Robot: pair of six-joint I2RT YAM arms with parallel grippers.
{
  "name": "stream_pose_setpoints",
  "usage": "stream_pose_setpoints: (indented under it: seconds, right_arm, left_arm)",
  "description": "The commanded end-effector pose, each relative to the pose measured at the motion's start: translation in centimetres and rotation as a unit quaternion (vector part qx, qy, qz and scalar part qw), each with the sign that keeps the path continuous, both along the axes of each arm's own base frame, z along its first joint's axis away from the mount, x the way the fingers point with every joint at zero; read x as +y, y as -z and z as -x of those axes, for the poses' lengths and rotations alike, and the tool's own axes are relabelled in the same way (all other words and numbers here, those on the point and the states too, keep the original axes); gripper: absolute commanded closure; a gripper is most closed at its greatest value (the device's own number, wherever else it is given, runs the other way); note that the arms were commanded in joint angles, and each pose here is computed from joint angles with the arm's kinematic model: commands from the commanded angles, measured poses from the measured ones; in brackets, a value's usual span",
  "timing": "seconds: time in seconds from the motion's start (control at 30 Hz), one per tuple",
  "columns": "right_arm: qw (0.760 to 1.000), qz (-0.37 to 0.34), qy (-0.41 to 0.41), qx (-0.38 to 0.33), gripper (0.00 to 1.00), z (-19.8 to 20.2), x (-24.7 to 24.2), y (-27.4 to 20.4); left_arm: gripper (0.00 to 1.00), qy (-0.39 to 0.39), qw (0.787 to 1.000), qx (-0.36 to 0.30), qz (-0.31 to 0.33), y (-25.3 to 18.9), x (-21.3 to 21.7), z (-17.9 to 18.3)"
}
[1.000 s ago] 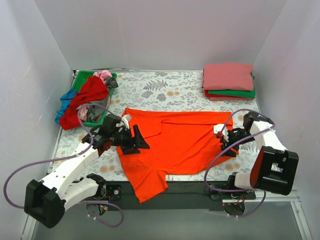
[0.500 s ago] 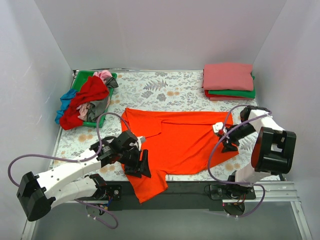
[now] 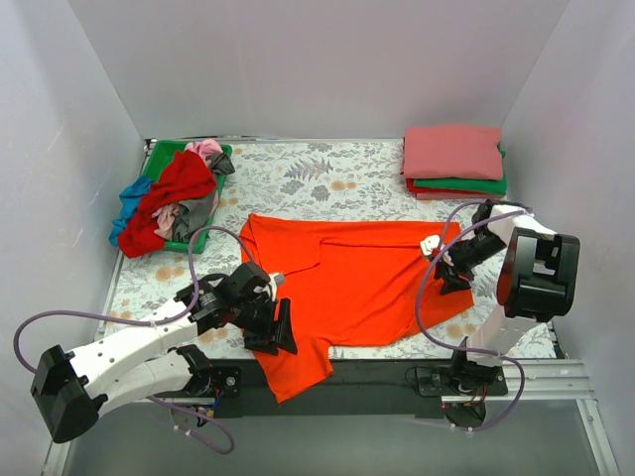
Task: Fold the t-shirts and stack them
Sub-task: Fold the tshirt
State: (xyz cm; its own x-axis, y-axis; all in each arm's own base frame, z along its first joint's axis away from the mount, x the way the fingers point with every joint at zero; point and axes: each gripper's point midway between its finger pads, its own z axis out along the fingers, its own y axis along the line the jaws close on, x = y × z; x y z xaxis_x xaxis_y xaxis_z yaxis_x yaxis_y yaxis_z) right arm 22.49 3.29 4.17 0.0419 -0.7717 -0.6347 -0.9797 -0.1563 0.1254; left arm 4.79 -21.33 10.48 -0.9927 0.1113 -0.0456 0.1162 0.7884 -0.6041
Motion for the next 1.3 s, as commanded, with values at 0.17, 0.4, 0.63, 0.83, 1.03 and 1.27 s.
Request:
stream_pose_setpoints:
  seconds: [0.17, 0.4, 0.63, 0.83, 1.03, 1.27]
  right_arm:
    - [1.000, 0.007, -0.013, 0.008, 0.48, -0.7, 0.0, 0.8]
    - [0.999, 0.025, -0.020, 0.014, 0.56, -0.1, -0.5, 1.7]
    - [0.999, 0.032, -0.015, 0.012, 0.74, 0.0, -0.6, 1.8]
    - [1.000, 0.025, -0.002, -0.014, 0.99, -0.5, -0.2, 0.2]
    - [0.999, 0.011, 0.026, -0.044, 0.99, -0.9, 0.4, -1.8]
    - [0.999, -0.001, 0.034, -0.037, 0.99, 0.4, 0.9, -1.6]
  left_arm:
    - [0.44, 0.011, 1.000, 0.006, -0.015, -0.2, 0.6, 0.5]
    - [0.44, 0.018, 1.000, 0.018, -0.017, 0.0, 0.7, 1.0]
    - [0.44, 0.045, 0.998, 0.031, -0.004, -0.4, 0.2, 1.5]
    - [0.44, 0.068, 0.995, 0.064, -0.033, -0.1, 0.5, 2.8]
    - [0.43, 0.099, 0.985, 0.111, -0.091, 0.8, 0.8, 5.7]
    - [0.43, 0.131, 0.970, 0.116, -0.171, 2.0, 1.6, 8.2]
